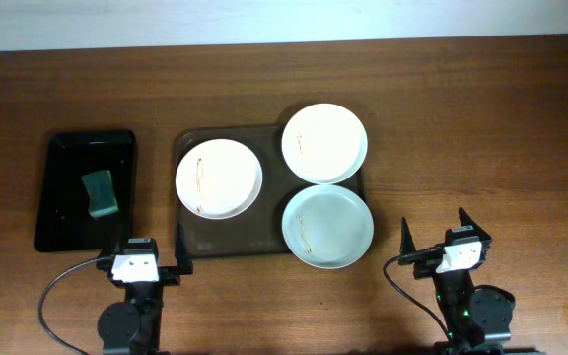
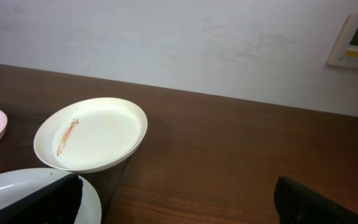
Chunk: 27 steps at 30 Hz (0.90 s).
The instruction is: Clean dirty plates on tray and stack at the side
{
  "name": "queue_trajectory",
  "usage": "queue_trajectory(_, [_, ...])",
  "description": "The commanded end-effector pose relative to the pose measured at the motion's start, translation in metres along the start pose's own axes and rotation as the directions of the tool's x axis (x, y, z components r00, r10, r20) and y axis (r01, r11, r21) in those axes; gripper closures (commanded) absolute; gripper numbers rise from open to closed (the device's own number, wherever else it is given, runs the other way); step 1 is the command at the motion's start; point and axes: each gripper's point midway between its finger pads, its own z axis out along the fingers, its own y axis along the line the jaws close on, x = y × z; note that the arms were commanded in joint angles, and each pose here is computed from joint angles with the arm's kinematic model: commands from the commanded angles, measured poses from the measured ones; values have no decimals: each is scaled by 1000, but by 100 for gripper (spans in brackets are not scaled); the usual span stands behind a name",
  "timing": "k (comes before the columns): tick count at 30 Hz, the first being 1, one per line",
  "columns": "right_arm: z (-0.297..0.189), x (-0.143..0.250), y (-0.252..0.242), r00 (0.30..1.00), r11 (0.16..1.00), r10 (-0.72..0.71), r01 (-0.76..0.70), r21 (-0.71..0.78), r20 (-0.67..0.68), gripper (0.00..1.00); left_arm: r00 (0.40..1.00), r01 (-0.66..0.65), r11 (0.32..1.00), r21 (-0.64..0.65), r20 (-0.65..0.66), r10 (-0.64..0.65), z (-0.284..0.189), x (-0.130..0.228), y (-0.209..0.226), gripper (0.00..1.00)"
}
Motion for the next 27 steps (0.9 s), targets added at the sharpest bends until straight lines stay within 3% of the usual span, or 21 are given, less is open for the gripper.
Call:
queue_trajectory(1, [1,4,1,1000,1000,10,-10,-1,-12,2,1000,-16,1000,15,3,16,0,1,-3,1])
queue_trajectory(27, [1,4,-2,1000,1000,9,-9,14,-13,2,1000,-16,1000,15,3,16,0,1,-3,1])
